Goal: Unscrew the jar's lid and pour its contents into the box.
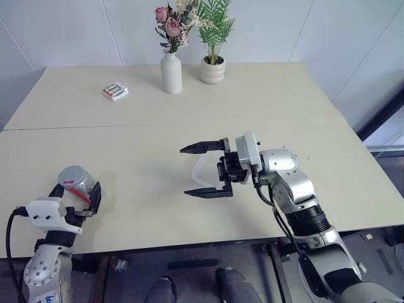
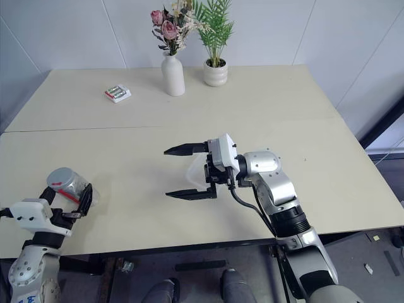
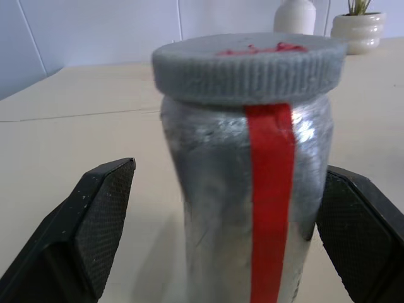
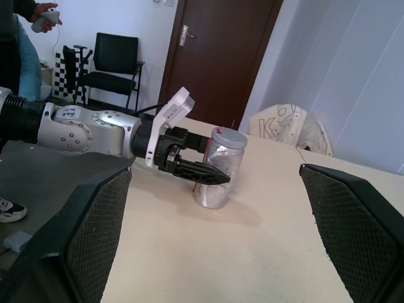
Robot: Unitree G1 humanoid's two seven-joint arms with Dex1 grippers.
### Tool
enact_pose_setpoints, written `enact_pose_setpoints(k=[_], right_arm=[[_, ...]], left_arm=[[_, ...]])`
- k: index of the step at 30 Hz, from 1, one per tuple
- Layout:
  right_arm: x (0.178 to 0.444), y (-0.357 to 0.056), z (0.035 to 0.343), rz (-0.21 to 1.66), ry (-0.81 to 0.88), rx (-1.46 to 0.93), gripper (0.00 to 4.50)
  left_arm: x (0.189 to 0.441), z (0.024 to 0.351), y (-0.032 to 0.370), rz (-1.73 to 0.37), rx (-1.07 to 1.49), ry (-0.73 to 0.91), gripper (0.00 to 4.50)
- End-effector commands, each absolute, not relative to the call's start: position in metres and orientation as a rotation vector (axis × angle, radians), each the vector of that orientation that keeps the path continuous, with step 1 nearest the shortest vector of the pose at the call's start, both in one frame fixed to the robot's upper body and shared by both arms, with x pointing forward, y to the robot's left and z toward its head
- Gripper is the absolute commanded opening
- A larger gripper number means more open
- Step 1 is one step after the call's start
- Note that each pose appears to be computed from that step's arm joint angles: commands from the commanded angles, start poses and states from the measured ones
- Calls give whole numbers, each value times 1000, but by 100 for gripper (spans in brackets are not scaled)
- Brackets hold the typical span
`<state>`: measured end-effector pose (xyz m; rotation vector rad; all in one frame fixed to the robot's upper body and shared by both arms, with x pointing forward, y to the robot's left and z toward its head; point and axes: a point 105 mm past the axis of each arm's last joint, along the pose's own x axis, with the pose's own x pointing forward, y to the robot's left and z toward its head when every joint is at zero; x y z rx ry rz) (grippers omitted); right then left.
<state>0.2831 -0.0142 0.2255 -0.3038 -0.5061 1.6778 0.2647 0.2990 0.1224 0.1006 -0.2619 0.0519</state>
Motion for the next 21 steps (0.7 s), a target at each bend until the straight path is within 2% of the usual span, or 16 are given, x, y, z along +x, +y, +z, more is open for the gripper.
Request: enact_pose_setpoints(k=[1,4,5,7,11,13,18,21], right_arm=[[277,-15,232,1672,-550,-325,450],[276,-15,231,1668,-546,-325,450],[276,-15,231,1668,-544,-325,450],[276,-15,230,1668,-542,-325,450],[275,-14,229,1668,-537,-320,450],[275,-14,229,1665,-534,-314,450],[276,-15,226,1654,-518,-299,450],[279,-17,227,1612,-501,-271,450]], left_arm=[[269,126,298,46,112,-276,447],[271,124,297,47,105,-274,447],[271,124,297,48,102,-273,430],[272,123,297,47,102,-269,388],[273,120,296,46,112,-260,261],[273,120,296,45,112,-258,214],[273,123,288,-16,126,-270,213],[276,138,265,-177,142,-310,213]])
